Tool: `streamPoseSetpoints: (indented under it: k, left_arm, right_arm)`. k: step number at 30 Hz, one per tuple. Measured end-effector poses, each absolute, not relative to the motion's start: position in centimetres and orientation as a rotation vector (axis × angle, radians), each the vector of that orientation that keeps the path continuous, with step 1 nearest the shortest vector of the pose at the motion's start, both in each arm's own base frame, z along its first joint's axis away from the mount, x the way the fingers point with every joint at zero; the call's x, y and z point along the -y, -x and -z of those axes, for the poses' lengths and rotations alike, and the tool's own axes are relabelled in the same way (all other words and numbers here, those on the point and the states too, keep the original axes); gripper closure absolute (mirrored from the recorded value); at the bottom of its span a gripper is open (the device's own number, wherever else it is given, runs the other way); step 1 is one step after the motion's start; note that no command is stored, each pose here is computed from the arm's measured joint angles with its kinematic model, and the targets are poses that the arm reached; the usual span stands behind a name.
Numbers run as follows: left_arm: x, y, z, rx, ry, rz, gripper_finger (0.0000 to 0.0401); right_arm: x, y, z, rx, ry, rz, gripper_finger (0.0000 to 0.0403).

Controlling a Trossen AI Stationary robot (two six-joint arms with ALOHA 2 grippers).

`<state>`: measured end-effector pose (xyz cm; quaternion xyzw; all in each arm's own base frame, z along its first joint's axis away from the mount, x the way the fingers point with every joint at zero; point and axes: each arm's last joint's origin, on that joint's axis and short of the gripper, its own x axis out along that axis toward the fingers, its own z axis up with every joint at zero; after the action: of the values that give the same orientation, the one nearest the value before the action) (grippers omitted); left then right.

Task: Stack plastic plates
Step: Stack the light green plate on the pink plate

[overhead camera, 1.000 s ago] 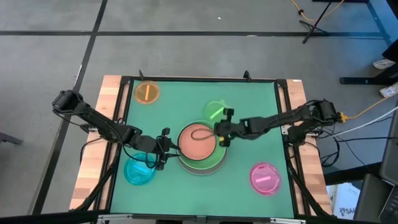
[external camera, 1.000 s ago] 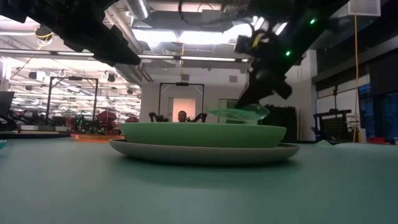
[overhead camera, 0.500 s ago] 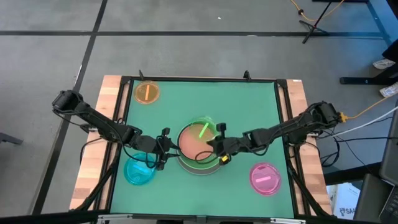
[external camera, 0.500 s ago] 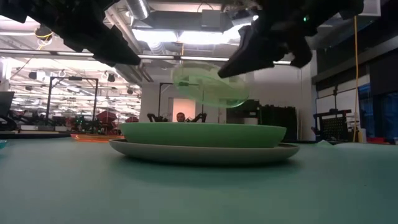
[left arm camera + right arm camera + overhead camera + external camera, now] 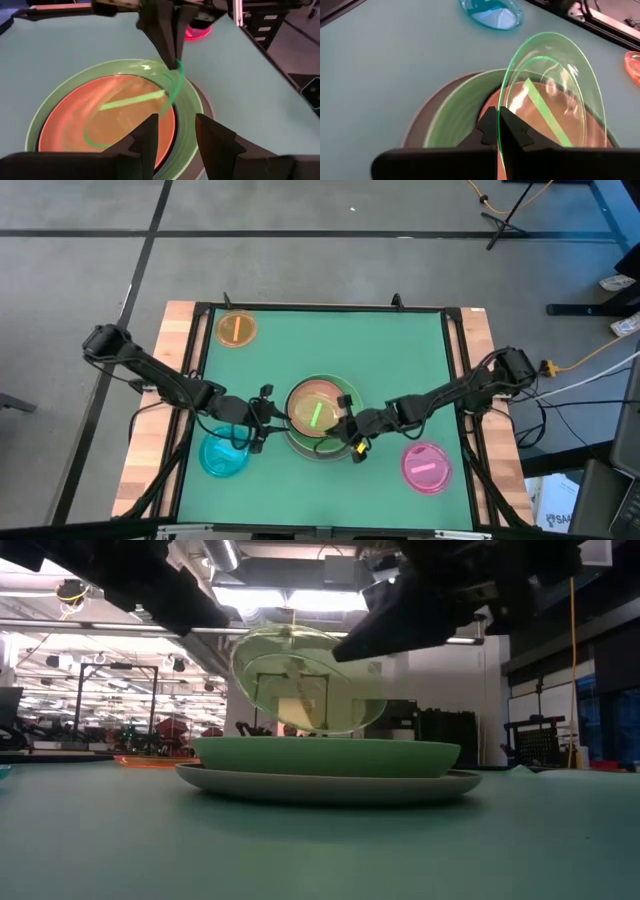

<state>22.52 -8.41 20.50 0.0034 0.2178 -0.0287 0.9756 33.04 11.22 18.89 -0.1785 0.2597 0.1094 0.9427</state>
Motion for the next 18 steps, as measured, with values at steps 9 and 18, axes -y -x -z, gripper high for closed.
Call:
streamPoseSetpoints:
  k: [9, 18]
  left_arm:
    - [8.54, -22.00, -21.41, -0.398, -0.002, 0.060, 0.0277]
    - [8.52, -22.01, -21.42, -0.396, -0.003, 0.050, 0.0277]
  right_arm:
    - [-11.76, -32.81, -18.66, -0.543, 0.369, -0.243, 0.0402]
    - [-11.05, -32.87, -18.38, -0.585, 0.317, -0.218, 0.0402]
